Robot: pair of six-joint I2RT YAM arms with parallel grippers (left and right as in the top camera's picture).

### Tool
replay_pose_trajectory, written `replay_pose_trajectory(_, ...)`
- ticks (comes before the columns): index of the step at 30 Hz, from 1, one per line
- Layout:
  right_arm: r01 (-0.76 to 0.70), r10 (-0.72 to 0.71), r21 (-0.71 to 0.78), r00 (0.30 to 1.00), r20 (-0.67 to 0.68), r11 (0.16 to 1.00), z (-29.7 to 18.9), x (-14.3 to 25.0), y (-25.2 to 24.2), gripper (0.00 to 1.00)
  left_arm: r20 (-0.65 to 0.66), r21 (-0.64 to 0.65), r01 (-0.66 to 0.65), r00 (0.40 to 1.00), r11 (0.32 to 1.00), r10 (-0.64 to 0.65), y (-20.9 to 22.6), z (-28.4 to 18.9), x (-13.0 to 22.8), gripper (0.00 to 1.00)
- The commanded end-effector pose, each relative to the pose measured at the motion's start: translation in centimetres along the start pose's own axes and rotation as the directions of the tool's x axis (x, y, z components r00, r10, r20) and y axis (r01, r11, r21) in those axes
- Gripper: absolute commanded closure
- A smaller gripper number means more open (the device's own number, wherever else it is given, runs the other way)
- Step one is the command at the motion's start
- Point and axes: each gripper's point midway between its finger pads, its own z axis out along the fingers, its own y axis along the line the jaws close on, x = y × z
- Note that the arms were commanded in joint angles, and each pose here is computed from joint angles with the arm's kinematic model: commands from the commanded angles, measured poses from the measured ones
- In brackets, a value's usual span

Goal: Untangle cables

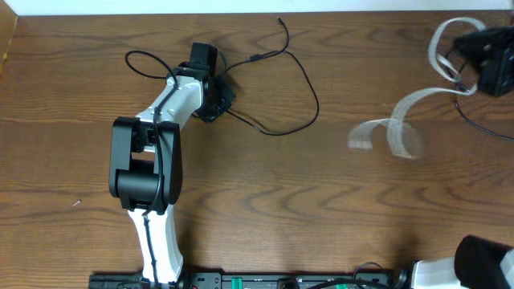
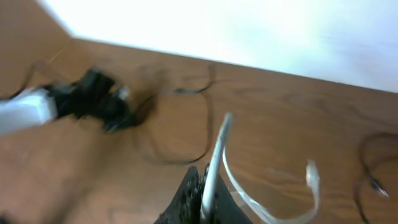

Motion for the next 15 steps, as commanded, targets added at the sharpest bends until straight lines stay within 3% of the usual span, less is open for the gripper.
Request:
replay_pose_trajectory(1,-0.093,0.092,0.08,0.996,0.021,0.992,0.4,-0.5,-3.8,0.99,-0.003,-0.043,-0.05,0.999,0.998,0.05,0.9,0.3,0.2,0.93)
replay_pose_trajectory(6,-0.03,0.004,0.219,0.993,0.12,0.975,0.5,-3.6,-8.1,0.99,-0.015,-0.043,-0.056,0.998,0.997,0.056,1.0,0.3,0.4,0.93)
replay_pose_trajectory(11,-0.07,-0.013,0.413,0.981,0.195,0.908,1.1,-6.2,-13.8,0.99,-0.022,-0.042,-0.091,0.996,0.995,0.09,1.0,0.3,0.5,0.93)
replay_pose_trajectory(15,-0.082,0.008,0.43,0.985,0.171,0.899,4.3,-5.9,-17.5,0.99,-0.023,-0.042,-0.092,0.996,0.995,0.091,1.0,0.3,0.6,0.93)
